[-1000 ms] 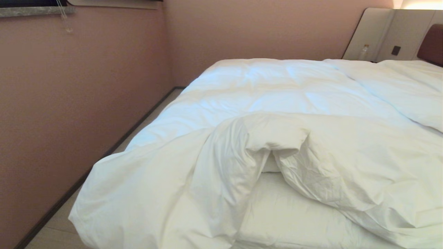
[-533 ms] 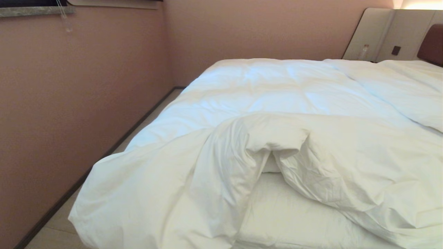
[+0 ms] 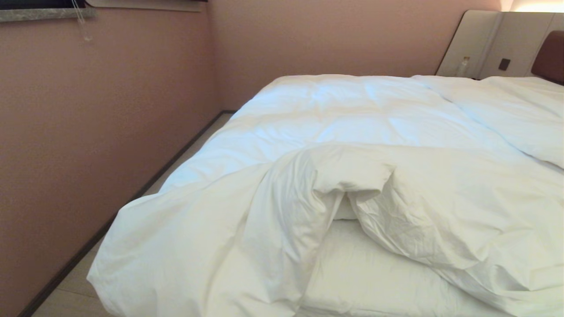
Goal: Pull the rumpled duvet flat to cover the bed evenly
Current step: Flatten the corners of the folded blanket
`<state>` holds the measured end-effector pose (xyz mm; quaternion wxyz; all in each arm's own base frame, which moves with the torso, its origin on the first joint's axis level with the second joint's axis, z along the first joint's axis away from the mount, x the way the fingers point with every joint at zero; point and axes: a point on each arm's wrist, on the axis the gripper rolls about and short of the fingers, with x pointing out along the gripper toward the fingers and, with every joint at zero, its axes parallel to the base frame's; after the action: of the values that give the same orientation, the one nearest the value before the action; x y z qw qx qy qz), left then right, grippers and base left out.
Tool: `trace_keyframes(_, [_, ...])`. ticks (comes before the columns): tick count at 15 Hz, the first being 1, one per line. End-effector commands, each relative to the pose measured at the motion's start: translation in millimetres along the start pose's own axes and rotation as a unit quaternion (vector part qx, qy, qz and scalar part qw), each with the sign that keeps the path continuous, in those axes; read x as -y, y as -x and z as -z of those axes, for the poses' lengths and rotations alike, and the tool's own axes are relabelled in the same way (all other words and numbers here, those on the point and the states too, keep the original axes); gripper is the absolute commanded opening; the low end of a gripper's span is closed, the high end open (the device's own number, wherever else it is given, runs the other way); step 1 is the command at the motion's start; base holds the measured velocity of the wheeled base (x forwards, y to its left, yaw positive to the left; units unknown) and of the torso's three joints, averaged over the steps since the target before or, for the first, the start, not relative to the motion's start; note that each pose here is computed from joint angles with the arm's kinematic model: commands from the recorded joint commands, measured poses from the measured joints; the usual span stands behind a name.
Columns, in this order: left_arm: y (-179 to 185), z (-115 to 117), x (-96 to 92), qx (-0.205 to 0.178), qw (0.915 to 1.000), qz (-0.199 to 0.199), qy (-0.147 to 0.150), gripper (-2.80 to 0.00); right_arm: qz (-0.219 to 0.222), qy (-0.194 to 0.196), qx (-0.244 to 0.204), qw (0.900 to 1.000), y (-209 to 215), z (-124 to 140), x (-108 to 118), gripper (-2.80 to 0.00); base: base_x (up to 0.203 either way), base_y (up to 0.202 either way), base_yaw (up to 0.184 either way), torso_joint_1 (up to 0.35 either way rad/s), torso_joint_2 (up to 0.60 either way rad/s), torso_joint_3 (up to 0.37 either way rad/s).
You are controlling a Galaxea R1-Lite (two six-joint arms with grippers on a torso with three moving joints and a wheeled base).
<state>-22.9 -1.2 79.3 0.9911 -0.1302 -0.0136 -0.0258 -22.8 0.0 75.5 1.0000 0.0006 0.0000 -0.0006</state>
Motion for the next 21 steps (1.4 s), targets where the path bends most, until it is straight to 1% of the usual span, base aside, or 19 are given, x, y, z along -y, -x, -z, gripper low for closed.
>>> trace_keyframes(1, [-0.1,0.0,0.0,0.000,0.9999,0.000,-0.015,-2.80,-0.001,0.000,0.000,1.000,0.0,0.1,0.0,-2.80,0.000,0.000,0.000,0.000,0.00,0.000])
trace_keyframes(2, [-0.1,-0.3,0.1,0.001,0.9994,0.000,-0.034,-2.80,-0.001,0.000,0.001,1.000,0.0,-0.1,0.0,-2.80,0.000,0.000,0.000,0.000,0.00,0.000])
trace_keyframes(3, [-0.1,-0.5,0.2,0.002,0.9990,0.000,-0.044,-2.80,0.000,0.000,0.001,1.000,0.0,-0.1,0.0,-2.80,0.000,0.000,0.000,0.000,0.00,0.000])
trace_keyframes(4, [-0.1,-0.9,0.3,0.004,0.9974,0.001,-0.072,-2.80,0.000,0.000,0.001,1.000,0.0,0.0,0.0,-2.80,0.000,0.000,0.000,0.000,0.00,0.000])
trace_keyframes(5, [-0.1,-1.2,0.3,0.006,0.9937,0.001,-0.112,-2.80,-0.001,0.000,0.001,1.000,0.0,-0.1,0.0,-2.80,0.000,0.000,0.000,0.000,0.00,0.000])
trace_keyframes(6, [0.0,-1.2,0.3,0.006,0.9895,0.001,-0.144,-2.80,0.000,0.000,0.001,1.000,0.0,-0.1,0.0,-2.80,0.000,0.000,0.000,0.000,0.00,0.000])
trace_keyframes(7, [0.0,-0.4,0.1,0.003,0.9874,0.000,-0.158,-2.80,0.000,0.000,0.001,1.000,0.0,-0.1,0.0,-2.80,0.000,0.000,0.000,0.000,0.00,0.000])
trace_keyframes(8, [0.0,2.6,-0.6,-0.011,0.9830,0.000,-0.183,-2.80,0.000,0.000,0.001,1.000,0.0,-0.1,0.0,-2.80,0.000,0.000,0.000,0.000,0.00,0.000])
trace_keyframes(9, [0.1,5.5,-1.3,-0.026,0.9815,0.001,-0.190,-2.80,0.000,0.000,0.001,1.000,0.0,-0.1,0.0,-2.80,0.000,0.000,0.000,0.000,0.00,0.000])
trace_keyframes(10, [0.1,5.8,-1.3,-0.027,0.9822,0.003,-0.186,-2.80,-0.001,0.000,0.001,1.000,0.0,-0.1,0.0,-2.80,0.000,0.000,0.000,0.000,0.00,0.000])
trace_keyframes(21, [0.1,5.8,-1.3,-0.027,0.9825,0.002,-0.184,-2.80,0.000,0.000,0.001,1.000,0.0,-0.1,0.0,-2.80,0.000,0.000,0.000,0.000,0.00,0.000])
